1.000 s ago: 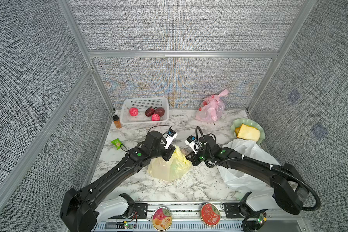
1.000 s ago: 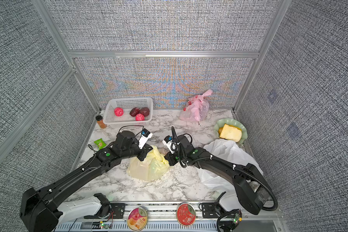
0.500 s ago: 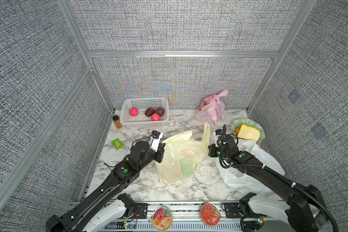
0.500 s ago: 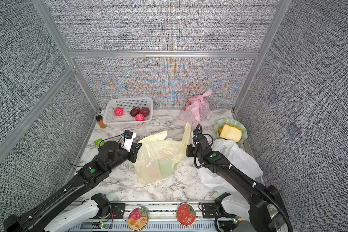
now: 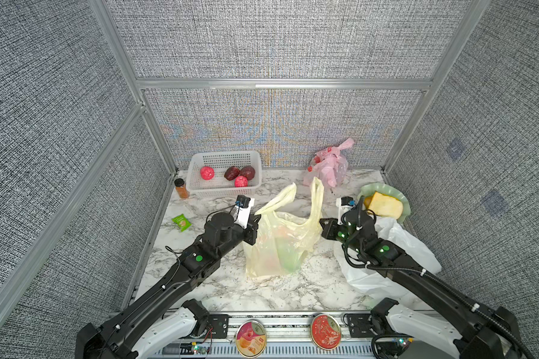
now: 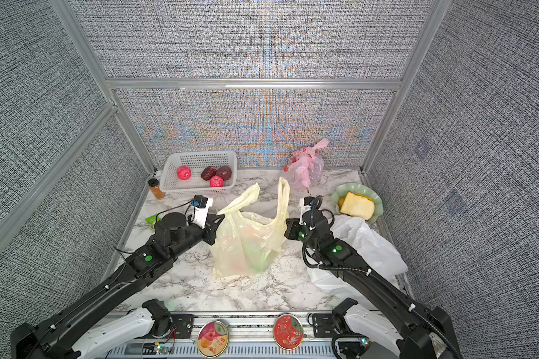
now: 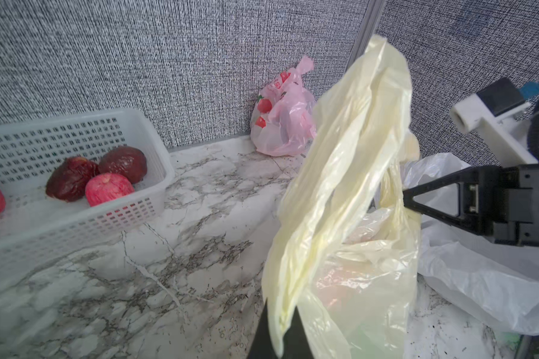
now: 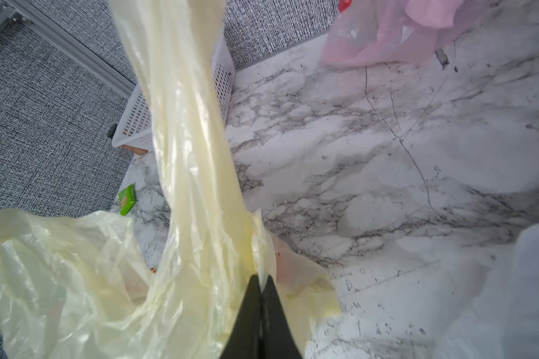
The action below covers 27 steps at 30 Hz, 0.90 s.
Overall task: Untie the knot of a plastic bag & take out the apple
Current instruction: Untie the plastic bag at the center of the board.
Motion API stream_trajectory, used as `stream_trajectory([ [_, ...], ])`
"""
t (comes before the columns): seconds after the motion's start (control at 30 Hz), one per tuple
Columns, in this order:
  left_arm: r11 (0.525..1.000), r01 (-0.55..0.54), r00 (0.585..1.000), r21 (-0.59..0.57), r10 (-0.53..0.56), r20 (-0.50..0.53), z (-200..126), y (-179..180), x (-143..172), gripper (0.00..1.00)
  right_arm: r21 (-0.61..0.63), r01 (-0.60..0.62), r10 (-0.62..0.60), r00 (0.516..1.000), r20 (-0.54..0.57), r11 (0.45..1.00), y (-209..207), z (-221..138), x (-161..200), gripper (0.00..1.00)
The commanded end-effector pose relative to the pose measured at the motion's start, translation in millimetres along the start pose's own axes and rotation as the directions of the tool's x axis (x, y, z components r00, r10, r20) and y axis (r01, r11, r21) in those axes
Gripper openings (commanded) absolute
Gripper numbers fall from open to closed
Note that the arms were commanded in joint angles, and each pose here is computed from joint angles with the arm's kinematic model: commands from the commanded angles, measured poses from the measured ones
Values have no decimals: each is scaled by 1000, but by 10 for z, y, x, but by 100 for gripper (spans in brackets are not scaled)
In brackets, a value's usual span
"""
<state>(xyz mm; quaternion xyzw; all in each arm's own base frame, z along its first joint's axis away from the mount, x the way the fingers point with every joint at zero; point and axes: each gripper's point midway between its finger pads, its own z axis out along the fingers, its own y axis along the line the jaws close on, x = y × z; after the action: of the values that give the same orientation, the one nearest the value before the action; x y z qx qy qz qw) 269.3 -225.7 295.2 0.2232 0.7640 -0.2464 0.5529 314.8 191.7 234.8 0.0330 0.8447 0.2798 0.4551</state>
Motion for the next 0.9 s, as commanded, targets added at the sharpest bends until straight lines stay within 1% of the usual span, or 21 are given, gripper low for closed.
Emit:
stream_trajectory([
  [0.0,995,-97,994,-21,98,56,-74,-9,-365,0,-65,63,-53,987,154,996,369,23,-650,0],
  [0.03,992,-127,990,5,126,70,-115,-67,-444,0,-69,75,-62,983,174,995,440,49,-789,0],
  [0.07,990,-135,988,32,132,81,-152,-120,-487,0,-73,80,-65,979,192,994,492,68,-908,0],
  [0.13,987,-138,987,82,131,92,-218,-212,-482,0,-87,83,-62,974,220,993,564,118,-1106,0],
  [0.2,989,-112,992,99,106,65,-230,-214,-311,0,-96,75,-52,973,225,993,575,183,-1189,0],
  [0.27,992,-68,998,109,66,23,-226,-201,-59,0,-96,65,-43,977,211,993,552,258,-1164,0],
  [0.3,990,-41,999,132,42,-1,-221,-222,102,2,-96,58,-37,979,200,994,528,292,-1119,0],
  [0.33,987,0,1000,163,4,-23,-214,-258,272,13,-91,44,-28,984,176,995,478,345,-1030,0],
  [0.37,981,38,998,188,-30,-46,-205,-291,425,29,-82,32,-19,988,154,996,424,386,-943,5],
  [0.4,973,77,996,215,-63,-71,-201,-330,576,43,-63,6,1,993,120,998,333,434,-812,26],
  [0.43,968,109,991,228,-89,-97,-202,-347,708,78,-39,-19,23,996,85,999,230,462,-662,46],
  [0.47,966,125,989,225,-103,-108,-212,-339,776,97,-13,-44,45,997,62,999,132,464,-544,57],
  [0.5,968,128,989,213,-108,-105,-242,-315,804,99,15,-75,74,996,44,997,27,446,-419,62],
  [0.57,978,107,993,178,-96,-66,-322,-249,719,100,54,-105,103,994,37,993,-113,340,-279,68],
  [0.6,985,83,996,152,-79,-36,-374,-206,631,100,86,-116,114,993,29,989,-206,278,-186,70],
  [0.73,1000,1,997,29,-4,77,-550,-30,162,100,152,-124,120,992,36,981,-276,-10,-139,79],
  [0.8,999,-35,995,-1,35,94,-543,-1,-2,99,165,-132,129,991,30,977,-269,-90,-100,83],
  [0.87,999,-48,996,-15,49,76,-432,4,-119,100,150,-174,173,985,20,973,-225,-96,-34,84],
])
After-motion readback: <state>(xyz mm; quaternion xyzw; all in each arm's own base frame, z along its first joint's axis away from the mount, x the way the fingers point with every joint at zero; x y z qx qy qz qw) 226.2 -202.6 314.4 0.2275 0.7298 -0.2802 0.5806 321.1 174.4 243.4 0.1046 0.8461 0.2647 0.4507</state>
